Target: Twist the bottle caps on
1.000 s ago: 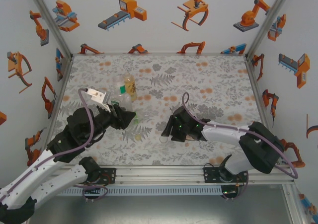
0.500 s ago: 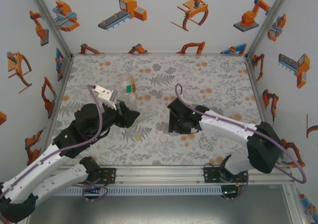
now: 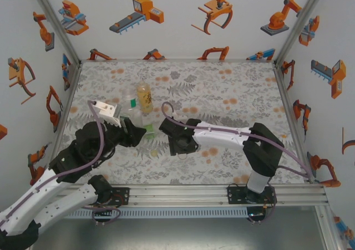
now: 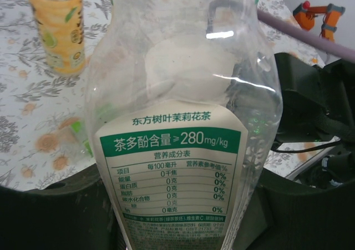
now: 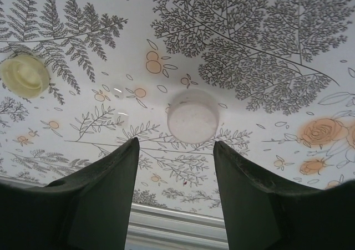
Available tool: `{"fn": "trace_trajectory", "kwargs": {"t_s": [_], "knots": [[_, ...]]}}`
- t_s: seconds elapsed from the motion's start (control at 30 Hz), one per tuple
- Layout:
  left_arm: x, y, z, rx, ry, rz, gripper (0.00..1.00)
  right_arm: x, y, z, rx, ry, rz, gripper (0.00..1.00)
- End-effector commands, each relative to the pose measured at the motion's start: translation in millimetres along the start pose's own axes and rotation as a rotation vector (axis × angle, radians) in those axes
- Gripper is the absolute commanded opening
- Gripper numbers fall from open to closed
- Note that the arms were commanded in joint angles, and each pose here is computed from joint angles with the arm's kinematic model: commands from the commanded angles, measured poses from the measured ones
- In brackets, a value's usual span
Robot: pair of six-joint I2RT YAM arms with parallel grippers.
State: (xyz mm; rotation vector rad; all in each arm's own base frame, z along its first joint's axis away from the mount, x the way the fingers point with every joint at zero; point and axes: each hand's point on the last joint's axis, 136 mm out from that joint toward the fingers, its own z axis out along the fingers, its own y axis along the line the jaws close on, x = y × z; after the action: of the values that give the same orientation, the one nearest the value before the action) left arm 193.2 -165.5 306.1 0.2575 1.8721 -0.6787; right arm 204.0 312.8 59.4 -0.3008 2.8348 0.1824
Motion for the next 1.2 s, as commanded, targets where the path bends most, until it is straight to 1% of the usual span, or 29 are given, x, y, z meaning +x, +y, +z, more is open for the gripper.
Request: {"fn": "trace_trajectory", "kwargs": {"t_s": [0.0,0.17,0.5,1.17], "knots": [[-4.6,10.9,-12.1,-0.037,-0.041,-0.026,0.08,0.4,-5.8,3.9,0.053,0.002,-0.02,0.54],[-1.1,15.7,-17.5,-0.045,-0.049,-0.036,0.08,4.3,-7.7,15.5,0.07,0.016,-0.022,0.52],[-0.8,12.7,-15.4,-0.031,-0.044,-0.039,0.09,8.3,-14.4,29.9,0.087,0.016,-0.004,0.51],[-4.8,11.1,-15.8,-0.027,-0.053,-0.05,0.09,3.7,-20.7,38.7,0.067,-0.014,0.016,0.48]]}}
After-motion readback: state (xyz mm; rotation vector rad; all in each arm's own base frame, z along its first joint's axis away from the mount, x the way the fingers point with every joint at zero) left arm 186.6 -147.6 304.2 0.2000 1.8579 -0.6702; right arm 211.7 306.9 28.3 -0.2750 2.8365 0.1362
